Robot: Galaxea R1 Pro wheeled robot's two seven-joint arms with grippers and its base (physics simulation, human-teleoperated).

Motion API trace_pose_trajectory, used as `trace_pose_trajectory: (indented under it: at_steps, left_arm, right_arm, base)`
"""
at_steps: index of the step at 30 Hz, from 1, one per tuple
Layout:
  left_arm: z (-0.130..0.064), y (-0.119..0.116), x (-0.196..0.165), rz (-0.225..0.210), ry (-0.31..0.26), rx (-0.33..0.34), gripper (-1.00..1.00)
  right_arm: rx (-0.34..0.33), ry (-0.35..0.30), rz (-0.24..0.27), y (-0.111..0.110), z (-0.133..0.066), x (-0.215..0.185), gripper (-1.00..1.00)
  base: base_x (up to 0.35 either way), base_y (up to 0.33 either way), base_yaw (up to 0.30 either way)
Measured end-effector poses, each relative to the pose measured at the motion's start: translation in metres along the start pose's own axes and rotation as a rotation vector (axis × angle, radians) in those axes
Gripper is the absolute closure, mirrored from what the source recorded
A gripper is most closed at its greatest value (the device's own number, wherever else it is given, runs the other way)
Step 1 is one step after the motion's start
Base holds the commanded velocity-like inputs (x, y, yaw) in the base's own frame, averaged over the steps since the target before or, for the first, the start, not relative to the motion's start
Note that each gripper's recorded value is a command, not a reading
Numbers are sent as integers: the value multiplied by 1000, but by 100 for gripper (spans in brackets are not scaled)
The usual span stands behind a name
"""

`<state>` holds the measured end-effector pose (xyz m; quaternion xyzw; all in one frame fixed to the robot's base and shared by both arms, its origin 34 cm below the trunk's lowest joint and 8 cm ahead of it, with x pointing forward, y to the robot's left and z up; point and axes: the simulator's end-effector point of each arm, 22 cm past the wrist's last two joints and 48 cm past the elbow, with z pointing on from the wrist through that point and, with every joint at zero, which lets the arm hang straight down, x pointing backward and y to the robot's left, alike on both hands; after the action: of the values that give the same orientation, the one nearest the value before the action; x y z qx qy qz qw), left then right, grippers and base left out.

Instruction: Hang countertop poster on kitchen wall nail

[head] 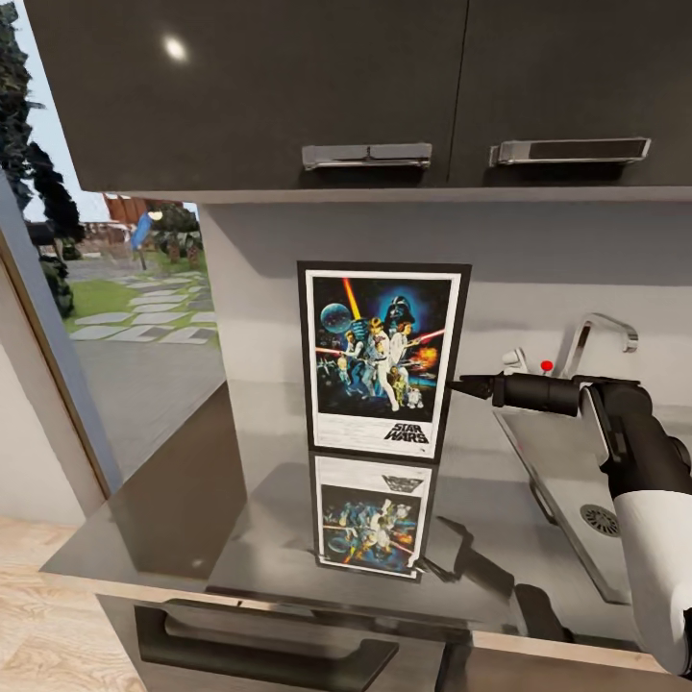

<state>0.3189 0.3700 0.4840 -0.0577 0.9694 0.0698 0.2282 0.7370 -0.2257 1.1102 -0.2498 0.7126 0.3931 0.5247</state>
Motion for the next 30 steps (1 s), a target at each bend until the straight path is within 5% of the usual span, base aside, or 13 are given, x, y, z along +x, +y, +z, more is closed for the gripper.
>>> trace_pose_trajectory:
  at_steps: [30]
  left_arm:
    - [0, 0, 0, 1, 0, 0, -100]
  right_arm:
    - [-2, -2, -2, 1, 1, -1, -100]
  base:
    - [3, 0, 0]
